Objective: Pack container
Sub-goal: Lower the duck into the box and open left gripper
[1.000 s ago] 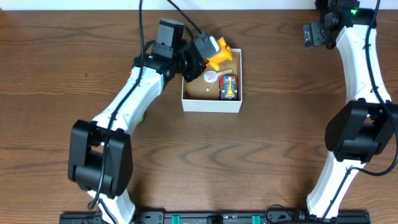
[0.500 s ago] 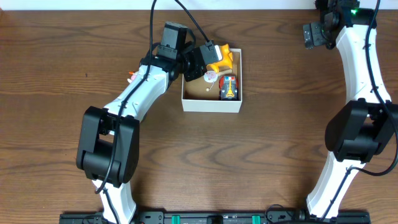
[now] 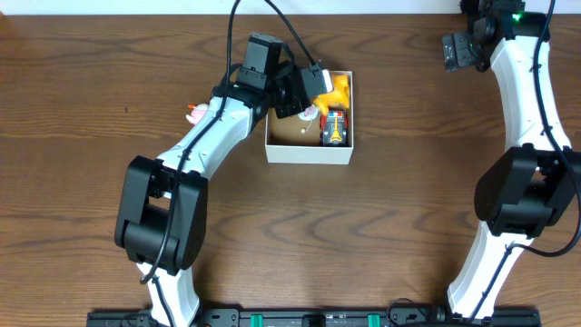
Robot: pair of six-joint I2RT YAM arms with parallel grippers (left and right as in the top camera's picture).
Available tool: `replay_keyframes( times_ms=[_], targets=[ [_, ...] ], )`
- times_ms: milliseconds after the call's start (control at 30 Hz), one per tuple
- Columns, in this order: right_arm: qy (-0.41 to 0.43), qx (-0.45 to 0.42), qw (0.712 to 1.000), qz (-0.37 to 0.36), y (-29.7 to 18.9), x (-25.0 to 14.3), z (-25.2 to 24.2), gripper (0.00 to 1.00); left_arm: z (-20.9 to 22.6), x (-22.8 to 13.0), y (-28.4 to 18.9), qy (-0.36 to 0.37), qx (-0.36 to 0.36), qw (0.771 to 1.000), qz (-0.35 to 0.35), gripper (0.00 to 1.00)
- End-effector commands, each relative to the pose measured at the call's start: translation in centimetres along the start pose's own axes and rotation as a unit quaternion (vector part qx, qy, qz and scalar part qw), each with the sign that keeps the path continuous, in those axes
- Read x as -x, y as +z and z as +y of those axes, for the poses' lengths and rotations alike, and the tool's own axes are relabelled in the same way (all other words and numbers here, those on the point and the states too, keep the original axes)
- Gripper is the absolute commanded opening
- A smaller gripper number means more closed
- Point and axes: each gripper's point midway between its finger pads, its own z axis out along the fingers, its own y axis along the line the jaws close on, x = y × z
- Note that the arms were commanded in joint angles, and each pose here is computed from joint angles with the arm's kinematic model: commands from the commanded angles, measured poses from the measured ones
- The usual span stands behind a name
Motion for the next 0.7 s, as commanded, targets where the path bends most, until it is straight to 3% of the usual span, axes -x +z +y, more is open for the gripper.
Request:
replay_keyframes(
  times_ms=[0,333,533,667],
  targets=[
    [0.01,-0.005,1.0,-0.007,-0.8,0.2,-0.4,0.99,1.5,0.2,0.0,0.009,0.028,1.0,0.004,0.51],
    [0.01,-0.005,1.0,-0.007,-0.8,0.2,-0.4,0.99,4.3,0.0,-0.5,-0.001,0.093,0.995,0.021,0.55],
    [0.01,-0.005,1.0,-0.007,-0.8,0.2,-0.4,0.99,9.4,1.4,-4.5,-0.138,0.189,0.972,-0.026,0.65],
    [0.01,-0.005,1.0,-0.007,-0.8,0.2,-0.4,0.99,11.7,-0.2,-8.6,-0.228,0.224,0.947,-0.023,0.66]
  ],
)
